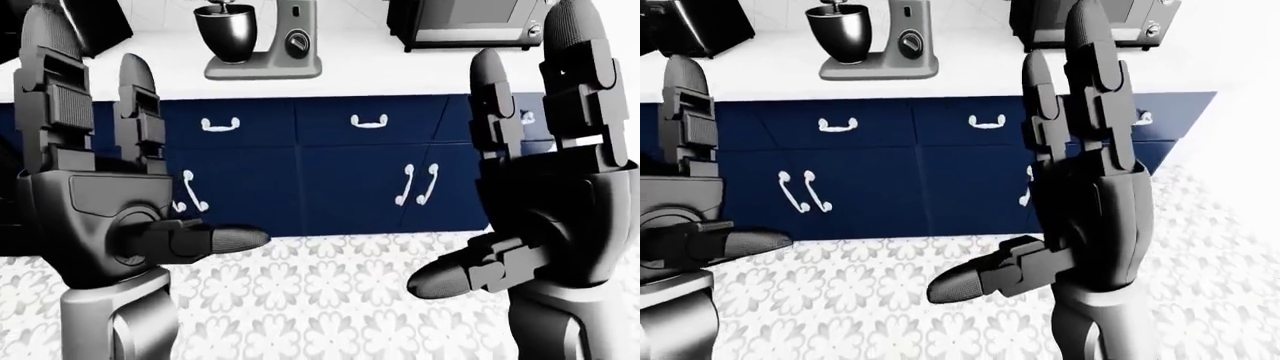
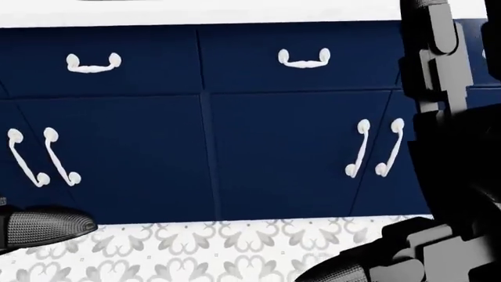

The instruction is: Open the stand mixer head.

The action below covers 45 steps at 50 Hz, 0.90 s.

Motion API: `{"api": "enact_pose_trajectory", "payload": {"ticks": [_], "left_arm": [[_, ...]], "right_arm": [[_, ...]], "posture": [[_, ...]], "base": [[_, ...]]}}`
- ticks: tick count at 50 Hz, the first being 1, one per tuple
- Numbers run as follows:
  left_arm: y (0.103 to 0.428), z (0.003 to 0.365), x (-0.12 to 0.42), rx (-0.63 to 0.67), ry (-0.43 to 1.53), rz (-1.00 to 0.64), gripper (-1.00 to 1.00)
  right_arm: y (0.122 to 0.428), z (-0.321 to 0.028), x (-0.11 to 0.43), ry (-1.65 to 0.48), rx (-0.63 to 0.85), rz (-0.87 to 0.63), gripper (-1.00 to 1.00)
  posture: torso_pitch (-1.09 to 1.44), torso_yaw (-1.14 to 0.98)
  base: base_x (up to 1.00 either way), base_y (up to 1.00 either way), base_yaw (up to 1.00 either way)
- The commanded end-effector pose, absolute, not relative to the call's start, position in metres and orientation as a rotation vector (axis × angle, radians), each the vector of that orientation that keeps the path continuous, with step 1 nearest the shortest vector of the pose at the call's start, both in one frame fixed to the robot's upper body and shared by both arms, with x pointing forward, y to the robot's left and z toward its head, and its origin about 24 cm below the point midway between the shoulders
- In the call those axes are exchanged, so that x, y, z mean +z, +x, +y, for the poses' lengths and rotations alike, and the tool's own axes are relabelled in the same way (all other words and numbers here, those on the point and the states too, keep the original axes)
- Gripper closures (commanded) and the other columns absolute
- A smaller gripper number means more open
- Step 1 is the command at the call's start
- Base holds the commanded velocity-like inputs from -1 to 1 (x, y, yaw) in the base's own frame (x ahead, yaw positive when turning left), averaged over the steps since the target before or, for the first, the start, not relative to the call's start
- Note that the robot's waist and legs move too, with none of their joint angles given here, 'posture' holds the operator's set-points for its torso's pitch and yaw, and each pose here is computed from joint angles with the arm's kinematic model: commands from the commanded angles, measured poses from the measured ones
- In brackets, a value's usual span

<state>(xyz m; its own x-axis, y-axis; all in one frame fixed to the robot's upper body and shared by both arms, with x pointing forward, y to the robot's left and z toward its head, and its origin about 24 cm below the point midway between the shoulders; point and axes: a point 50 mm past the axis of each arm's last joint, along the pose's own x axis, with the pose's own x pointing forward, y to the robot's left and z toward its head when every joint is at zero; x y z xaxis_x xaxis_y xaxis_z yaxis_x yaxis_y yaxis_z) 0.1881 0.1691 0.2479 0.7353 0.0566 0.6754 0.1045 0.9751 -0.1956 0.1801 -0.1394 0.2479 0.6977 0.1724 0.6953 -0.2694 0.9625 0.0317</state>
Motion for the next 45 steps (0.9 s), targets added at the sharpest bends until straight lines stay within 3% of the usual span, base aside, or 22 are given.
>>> {"api": "enact_pose_trajectory", "payload": {"ticks": [1,45], "left_arm": [[0.182,0.165,0.2559,-0.058,-0.226,-0.802,-1.0],[0.1834,0.1656,0.2513,-0.066,-0.237,-0.791,-1.0]], "right_arm": [[0.1758,-0.1416,0.2532,0.113,0.233,-0.809,-1.0],[0.1708,-0.1384,0.2486,0.112,0.276,-0.82,-1.0]], "posture": [[0.0,0.0],[0.0,0.0]], "base": [[0.0,1.0,0.0],[0.0,0.39,0.0]]}}
